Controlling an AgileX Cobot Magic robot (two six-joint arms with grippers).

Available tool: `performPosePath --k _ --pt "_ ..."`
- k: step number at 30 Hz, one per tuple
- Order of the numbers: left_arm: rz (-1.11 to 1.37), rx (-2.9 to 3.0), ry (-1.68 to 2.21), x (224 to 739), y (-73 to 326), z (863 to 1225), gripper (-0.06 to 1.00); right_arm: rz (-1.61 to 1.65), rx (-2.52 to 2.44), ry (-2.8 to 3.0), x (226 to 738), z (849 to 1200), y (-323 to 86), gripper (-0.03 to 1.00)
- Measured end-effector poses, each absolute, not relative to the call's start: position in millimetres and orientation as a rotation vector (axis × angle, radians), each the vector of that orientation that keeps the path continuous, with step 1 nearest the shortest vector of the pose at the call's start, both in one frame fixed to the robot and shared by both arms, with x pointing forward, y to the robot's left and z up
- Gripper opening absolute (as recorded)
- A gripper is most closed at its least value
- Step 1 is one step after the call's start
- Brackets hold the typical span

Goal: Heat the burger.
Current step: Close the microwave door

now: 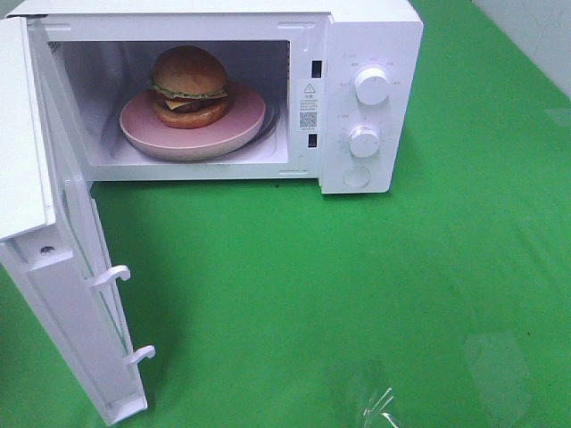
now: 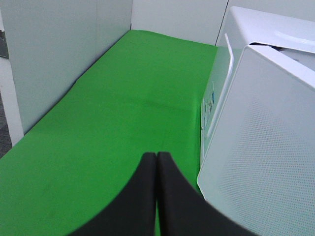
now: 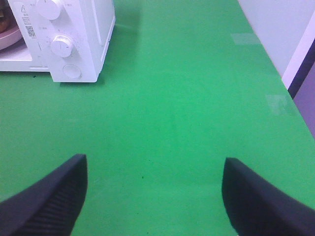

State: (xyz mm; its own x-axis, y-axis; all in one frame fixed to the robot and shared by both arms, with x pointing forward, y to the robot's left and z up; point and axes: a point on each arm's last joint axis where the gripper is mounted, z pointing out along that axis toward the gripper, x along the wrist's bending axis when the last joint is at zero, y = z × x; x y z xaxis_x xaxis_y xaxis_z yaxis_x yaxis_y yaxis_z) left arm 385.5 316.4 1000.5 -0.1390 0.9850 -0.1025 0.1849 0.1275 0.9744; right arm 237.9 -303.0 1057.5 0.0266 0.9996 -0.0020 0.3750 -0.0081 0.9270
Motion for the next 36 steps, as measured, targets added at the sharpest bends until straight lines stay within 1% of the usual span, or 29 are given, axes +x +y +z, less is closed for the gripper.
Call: performPosePath --k 7,18,31,35,36 --pt "1.072 1.27 1.38 405.8 307.6 992.0 0.0 0.985 1.501 1.464 237.9 1057.5 -303.0 0.76" --pt "0.87 1.412 1.202 434.4 286.9 963.7 0.0 0.985 1.501 1.464 237.9 1057.5 -303.0 0.76" --pt "0.767 1.425 1.195 448.0 281.5 946.3 0.0 0.985 1.501 1.464 237.9 1057.5 -303.0 0.76" --pt "0.732 1.459 1.159 450.7 271.0 944.1 0.0 0.985 1.501 1.464 237.9 1057.5 -303.0 0.76" --pt "0.72 1.494 1.12 451.4 261.9 943.1 0.0 0.985 1.501 1.464 237.9 1057.5 -303.0 0.76"
